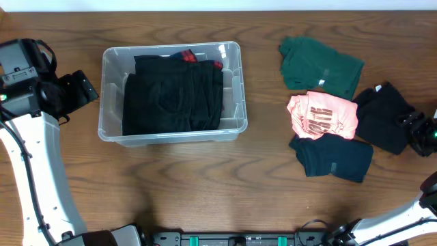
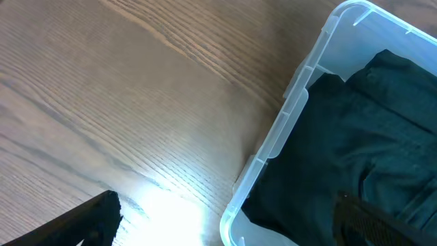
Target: Pack container
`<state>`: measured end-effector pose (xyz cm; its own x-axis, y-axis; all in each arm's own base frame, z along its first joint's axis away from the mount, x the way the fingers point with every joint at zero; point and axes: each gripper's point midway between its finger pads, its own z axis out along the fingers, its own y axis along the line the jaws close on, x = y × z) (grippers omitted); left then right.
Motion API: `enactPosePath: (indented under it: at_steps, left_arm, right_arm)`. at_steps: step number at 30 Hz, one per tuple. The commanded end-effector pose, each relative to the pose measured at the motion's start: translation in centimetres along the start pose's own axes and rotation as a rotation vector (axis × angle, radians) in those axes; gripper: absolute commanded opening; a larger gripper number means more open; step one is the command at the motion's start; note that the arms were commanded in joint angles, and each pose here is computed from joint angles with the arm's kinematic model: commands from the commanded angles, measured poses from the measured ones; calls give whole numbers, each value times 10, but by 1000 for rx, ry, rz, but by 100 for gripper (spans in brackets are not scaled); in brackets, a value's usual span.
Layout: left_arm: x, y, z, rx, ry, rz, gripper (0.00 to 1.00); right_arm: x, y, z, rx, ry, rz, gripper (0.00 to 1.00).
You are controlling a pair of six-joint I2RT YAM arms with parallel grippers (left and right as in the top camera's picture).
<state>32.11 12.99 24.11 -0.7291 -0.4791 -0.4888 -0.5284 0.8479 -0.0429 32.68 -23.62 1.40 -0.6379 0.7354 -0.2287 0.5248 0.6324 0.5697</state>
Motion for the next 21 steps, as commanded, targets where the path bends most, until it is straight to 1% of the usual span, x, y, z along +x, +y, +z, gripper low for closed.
enactPosePath:
  at_steps: [1, 6, 9, 11, 12, 15, 18, 21]
  left_arm:
    - [1, 3, 2, -12, 6, -11, 98]
    - [1, 3, 2, -12, 6, -11, 98]
    - [1, 3, 2, -12, 6, -11, 98]
    - [1, 3, 2, -12, 6, -12, 98]
    - [1, 3, 2, -12, 6, -11, 98]
    - [1, 3, 2, -12, 6, -11, 98]
    - [1, 3, 2, -12, 6, -11, 98]
    - [1, 3, 2, -12, 6, -11, 98]
  right_arm:
    - [44, -28, 21, 45, 122, 92, 81]
    - [55, -53, 22, 117, 139, 203, 80]
    - [63, -63, 26, 107, 157, 258, 76]
    - [67, -68, 29, 107, 167, 280, 67]
    - [68, -69, 29, 107, 170, 286, 59]
    - [67, -69, 28, 106, 166, 286, 41]
    - [62, -56, 26, 39, 151, 285, 25]
    - [47, -30, 17, -75, 106, 263, 20]
